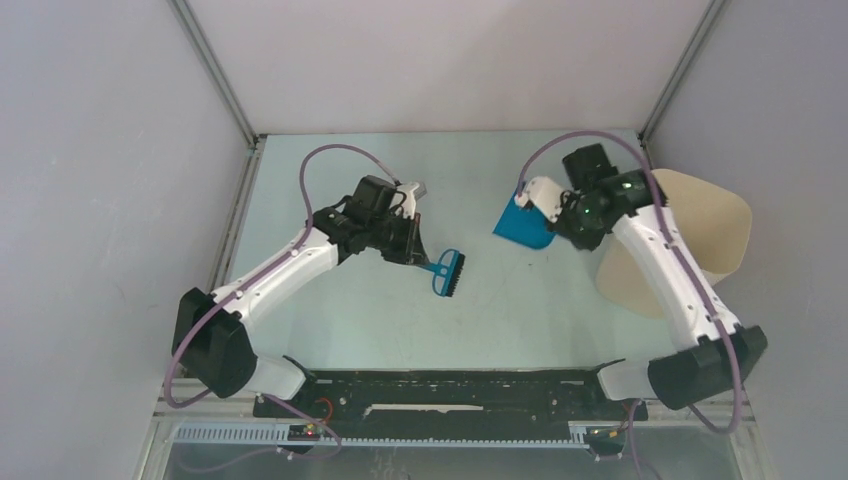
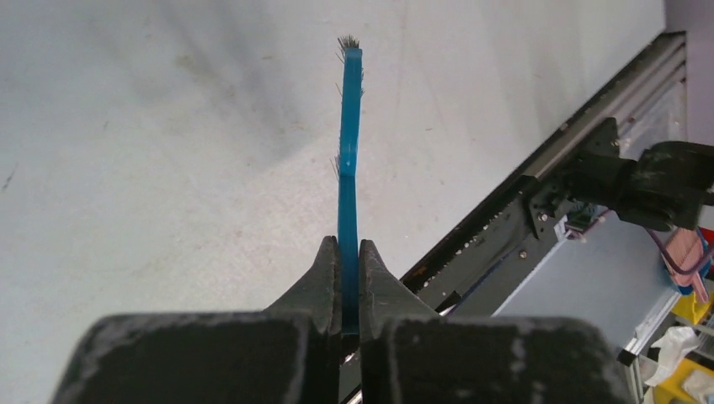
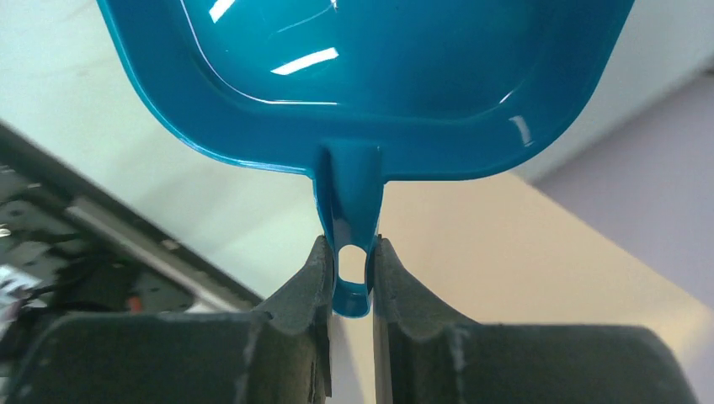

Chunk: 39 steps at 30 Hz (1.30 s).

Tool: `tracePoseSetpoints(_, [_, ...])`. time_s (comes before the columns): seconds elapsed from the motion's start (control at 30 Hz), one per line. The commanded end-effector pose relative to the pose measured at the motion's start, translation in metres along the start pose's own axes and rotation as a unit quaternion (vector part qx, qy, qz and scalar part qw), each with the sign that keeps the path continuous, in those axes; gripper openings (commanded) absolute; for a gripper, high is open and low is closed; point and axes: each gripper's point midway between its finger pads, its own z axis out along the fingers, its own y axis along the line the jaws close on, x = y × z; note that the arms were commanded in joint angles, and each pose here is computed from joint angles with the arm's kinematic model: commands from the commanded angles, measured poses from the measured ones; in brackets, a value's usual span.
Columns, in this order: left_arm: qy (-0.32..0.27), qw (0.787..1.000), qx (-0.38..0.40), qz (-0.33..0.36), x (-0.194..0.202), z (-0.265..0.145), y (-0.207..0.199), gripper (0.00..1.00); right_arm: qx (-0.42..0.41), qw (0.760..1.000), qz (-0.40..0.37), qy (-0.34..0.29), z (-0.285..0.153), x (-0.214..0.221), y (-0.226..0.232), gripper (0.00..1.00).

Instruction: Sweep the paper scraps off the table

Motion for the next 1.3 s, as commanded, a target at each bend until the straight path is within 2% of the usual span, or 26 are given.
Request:
tracePoseSetpoints(0.0, [0.003,0.999,-0.034,-0.038,-0.008,0.001,0.020,0.00,-0.132,0.989,0.063,-0.008,0.048,-0.006,0.061,0.00])
tracePoseSetpoints(0.17, [0.016,0.984,0.057,-0.165,-0.009,0.020,0.030,0.00,-0.224,0.972,0.074,0.017,0.082,0.008,0.107,0.00])
tracePoseSetpoints(0.3, [0.046,0.964,0.101,-0.241,0.001,0.037,0.041,0.00,-0.248,0.966,0.059,0.043,0.107,0.026,0.131,0.07])
tracePoseSetpoints(0.37, [0.053,0.962,0.095,-0.249,0.006,0.041,0.046,0.02,-0.234,0.968,0.062,0.068,0.128,0.035,0.134,0.17])
tracePoseSetpoints(0.57, [0.093,0.965,0.049,-0.238,0.025,0.047,0.064,0.12,-0.261,0.959,0.071,0.087,0.157,0.034,0.154,0.22])
tracePoseSetpoints(0.67, [0.108,0.966,0.023,-0.234,0.031,0.048,0.073,0.21,-0.256,0.961,0.057,0.089,0.166,0.033,0.160,0.27])
tracePoseSetpoints(0.7, [0.111,0.967,0.016,-0.230,0.032,0.048,0.075,0.23,-0.248,0.963,0.050,0.092,0.169,0.034,0.159,0.32])
tracePoseSetpoints(0.73, [0.114,0.967,0.008,-0.227,0.033,0.048,0.078,0.27,-0.237,0.966,0.045,0.096,0.171,0.036,0.159,0.47])
tracePoseSetpoints(0.77, [0.117,0.968,-0.002,-0.222,0.034,0.047,0.081,0.30,-0.223,0.969,0.043,0.097,0.174,0.036,0.156,0.85])
tracePoseSetpoints(0.8, [0.122,0.968,-0.015,-0.220,0.037,0.046,0.085,0.33,-0.202,0.973,0.044,0.102,0.176,0.038,0.150,0.98])
tracePoseSetpoints(0.93, [0.120,0.971,-0.098,-0.184,0.034,0.033,0.109,0.44,-0.128,0.985,0.060,0.097,0.172,0.035,0.124,1.00])
tracePoseSetpoints(1.0, [0.106,0.969,-0.159,-0.155,0.026,0.019,0.126,0.50,-0.096,0.991,0.066,0.069,0.161,0.027,0.110,1.00])
tracePoseSetpoints(1.03, [0.099,0.967,-0.189,-0.143,0.023,0.011,0.134,0.57,-0.082,0.993,0.072,0.052,0.156,0.022,0.103,1.00])
tracePoseSetpoints(1.1, [0.086,0.963,-0.225,-0.121,0.015,-0.001,0.143,0.92,-0.053,0.994,0.091,0.004,0.142,0.006,0.085,1.00])
tracePoseSetpoints(1.13, [0.080,0.962,-0.237,-0.112,0.012,-0.006,0.146,0.99,-0.040,0.994,0.104,-0.023,0.134,-0.002,0.076,1.00])
tracePoseSetpoints(1.27, [0.032,0.955,-0.284,-0.080,-0.010,-0.029,0.154,1.00,0.010,0.973,0.187,-0.138,0.103,-0.036,0.032,1.00])
